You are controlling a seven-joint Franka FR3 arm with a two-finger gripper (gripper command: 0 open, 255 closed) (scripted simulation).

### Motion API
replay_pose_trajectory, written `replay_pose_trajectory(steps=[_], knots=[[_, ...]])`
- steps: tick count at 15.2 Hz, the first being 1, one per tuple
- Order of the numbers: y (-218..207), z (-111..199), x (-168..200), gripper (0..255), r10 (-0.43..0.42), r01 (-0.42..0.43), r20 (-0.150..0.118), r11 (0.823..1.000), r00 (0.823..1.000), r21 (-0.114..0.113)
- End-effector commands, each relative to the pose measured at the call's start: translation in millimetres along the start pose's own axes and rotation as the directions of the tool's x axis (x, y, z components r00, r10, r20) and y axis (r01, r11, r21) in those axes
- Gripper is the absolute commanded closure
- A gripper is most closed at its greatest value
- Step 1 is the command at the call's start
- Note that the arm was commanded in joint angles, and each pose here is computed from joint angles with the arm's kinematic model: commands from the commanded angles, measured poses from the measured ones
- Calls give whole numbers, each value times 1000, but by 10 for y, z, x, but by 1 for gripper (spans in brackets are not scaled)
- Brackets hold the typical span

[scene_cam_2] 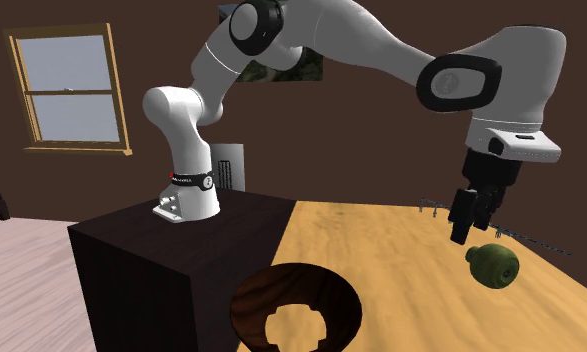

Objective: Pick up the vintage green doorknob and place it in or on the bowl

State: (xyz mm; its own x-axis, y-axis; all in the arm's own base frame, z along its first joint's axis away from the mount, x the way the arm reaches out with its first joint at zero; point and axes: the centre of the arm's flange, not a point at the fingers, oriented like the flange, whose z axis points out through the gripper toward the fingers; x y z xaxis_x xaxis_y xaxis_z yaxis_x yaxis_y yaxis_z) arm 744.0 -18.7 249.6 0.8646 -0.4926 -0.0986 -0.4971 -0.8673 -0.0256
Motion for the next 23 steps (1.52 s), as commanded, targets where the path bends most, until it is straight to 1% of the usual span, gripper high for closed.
replay_pose_trajectory(steps=[1,6,13,14,23], knots=[[-21,107,-2,0,9,-9,-4,1000,1000,-4],[-20,348,-2,0,9,-9,-4,1000,1000,-4],[-20,348,-1,0,9,-9,-4,1000,1000,-4],[-20,348,-1,255,9,-9,-4,1000,1000,-4],[-20,348,-1,255,9,-9,-4,1000,1000,-4]])
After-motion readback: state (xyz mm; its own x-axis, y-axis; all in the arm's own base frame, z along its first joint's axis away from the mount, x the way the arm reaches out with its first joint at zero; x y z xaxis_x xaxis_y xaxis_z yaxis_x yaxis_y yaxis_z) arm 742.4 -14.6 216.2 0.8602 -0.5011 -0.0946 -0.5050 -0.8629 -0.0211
